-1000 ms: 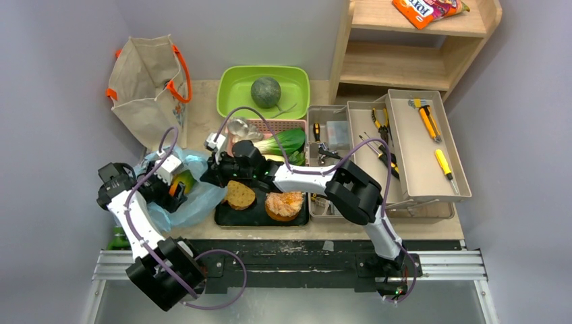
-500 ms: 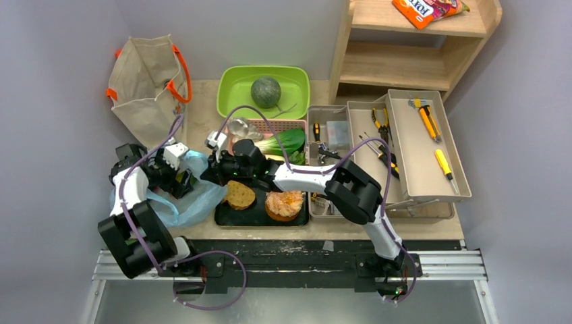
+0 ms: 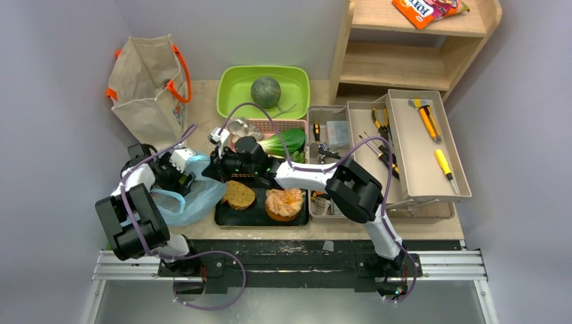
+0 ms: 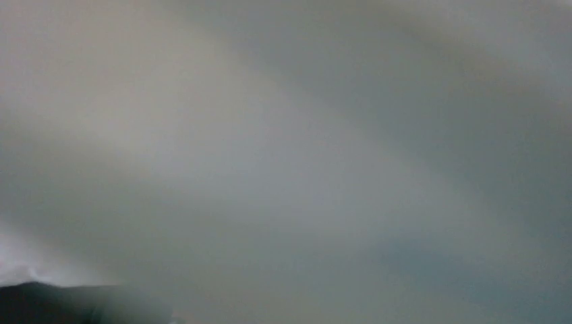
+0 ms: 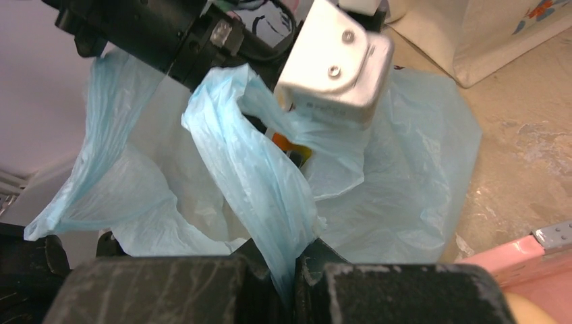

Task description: Untie the knot of the grocery bags and take out the mixed food

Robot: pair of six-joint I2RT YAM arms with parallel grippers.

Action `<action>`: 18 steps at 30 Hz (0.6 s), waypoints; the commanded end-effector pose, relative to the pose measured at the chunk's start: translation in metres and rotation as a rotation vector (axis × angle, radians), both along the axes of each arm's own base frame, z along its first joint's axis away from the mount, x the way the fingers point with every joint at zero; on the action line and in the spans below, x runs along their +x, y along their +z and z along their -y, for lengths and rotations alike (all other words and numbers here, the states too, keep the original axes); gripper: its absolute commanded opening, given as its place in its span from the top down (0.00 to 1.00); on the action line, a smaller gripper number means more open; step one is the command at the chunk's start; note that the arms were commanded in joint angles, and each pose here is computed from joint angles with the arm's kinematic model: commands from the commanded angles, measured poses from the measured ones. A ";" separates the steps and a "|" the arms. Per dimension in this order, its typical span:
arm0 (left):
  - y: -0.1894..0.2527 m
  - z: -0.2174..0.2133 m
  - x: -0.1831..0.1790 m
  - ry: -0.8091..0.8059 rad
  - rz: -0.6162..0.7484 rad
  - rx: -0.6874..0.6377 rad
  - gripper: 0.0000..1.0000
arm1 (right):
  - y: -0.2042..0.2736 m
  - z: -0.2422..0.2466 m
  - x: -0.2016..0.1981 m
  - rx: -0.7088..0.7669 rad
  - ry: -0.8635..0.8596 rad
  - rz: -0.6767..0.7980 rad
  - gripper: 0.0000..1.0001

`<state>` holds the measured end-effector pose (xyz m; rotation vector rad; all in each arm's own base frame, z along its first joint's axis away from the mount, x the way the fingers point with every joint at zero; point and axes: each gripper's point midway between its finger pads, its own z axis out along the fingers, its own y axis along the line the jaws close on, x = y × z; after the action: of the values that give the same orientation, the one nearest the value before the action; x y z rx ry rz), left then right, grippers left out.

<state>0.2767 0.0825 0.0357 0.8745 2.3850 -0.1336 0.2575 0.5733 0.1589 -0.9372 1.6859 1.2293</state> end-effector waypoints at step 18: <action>0.098 0.074 -0.085 -0.387 0.138 -0.012 0.71 | 0.004 0.007 0.019 0.018 -0.063 -0.005 1.00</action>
<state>0.2336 0.0450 0.1108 1.0945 2.1793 -0.0986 0.2651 0.5697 0.1581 -0.9137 1.7002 1.2241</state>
